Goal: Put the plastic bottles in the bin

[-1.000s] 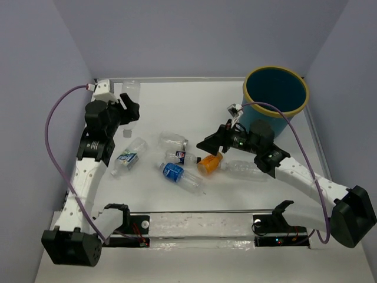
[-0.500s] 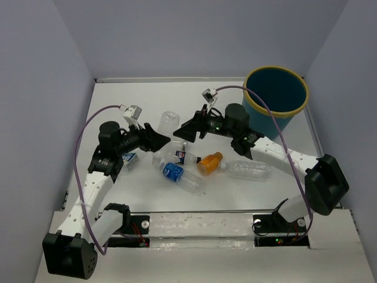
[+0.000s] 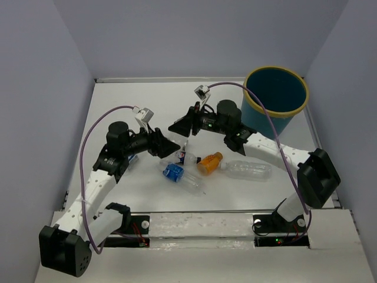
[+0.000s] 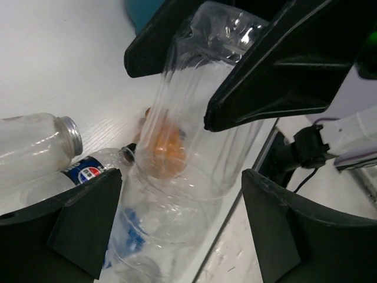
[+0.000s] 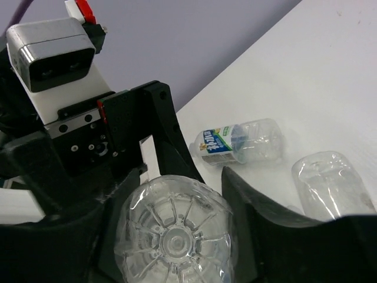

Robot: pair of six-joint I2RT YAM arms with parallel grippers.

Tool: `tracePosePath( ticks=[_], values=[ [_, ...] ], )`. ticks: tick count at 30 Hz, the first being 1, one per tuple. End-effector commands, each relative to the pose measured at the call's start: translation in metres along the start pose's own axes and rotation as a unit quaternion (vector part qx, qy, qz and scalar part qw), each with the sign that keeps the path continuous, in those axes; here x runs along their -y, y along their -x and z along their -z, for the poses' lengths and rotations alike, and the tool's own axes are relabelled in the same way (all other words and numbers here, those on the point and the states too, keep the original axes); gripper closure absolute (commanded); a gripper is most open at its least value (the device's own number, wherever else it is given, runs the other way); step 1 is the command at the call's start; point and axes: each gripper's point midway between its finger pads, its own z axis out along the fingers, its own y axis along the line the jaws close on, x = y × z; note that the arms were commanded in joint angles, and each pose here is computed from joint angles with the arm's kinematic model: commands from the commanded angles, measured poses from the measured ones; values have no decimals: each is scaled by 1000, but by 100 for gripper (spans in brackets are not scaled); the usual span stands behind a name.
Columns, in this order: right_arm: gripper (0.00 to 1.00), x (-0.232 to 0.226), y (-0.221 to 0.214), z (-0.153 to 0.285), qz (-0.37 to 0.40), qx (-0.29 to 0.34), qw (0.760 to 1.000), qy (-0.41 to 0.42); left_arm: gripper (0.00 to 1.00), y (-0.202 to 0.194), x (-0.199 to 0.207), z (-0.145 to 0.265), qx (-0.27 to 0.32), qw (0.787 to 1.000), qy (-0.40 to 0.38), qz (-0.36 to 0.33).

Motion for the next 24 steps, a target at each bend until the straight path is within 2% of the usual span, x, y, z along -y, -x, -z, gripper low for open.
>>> tracePosePath(
  ticks=[1, 4, 8, 13, 14, 16, 17, 18, 22, 23, 24],
  values=[
    [60, -10, 33, 2, 23, 55, 998, -18, 1, 25, 22, 8, 40, 998, -22, -46],
    [65, -13, 49, 13, 38, 74, 996, -44, 1, 31, 26, 14, 55, 996, -17, -62],
    [66, -4, 95, 39, 72, 133, 982, -113, 1, 38, 30, 22, 75, 994, -5, -83],
    [69, 7, 169, 105, 109, 206, 953, -195, 1, 48, 35, 33, 106, 989, 13, -100],
    [69, 13, 190, 137, 115, 232, 938, -231, 1, 48, 34, 34, 109, 989, 18, -100],
    [70, 13, 217, 173, 128, 267, 915, -275, 1, 49, 37, 37, 115, 988, 18, -103],
    [71, 23, 231, 209, 125, 296, 886, -335, 1, 49, 36, 38, 116, 988, 20, -102],
    [71, 23, 239, 224, 130, 309, 873, -355, 1, 50, 38, 39, 118, 987, 20, -105],
    [71, 37, 258, 298, 150, 361, 778, -492, 1, 50, 37, 41, 120, 987, 24, -108],
    [72, 41, 264, 319, 152, 377, 743, -532, 1, 50, 35, 40, 119, 987, 30, -106],
    [72, 48, 268, 333, 163, 373, 719, -563, 1, 50, 34, 40, 119, 987, 34, -106]
  ],
)
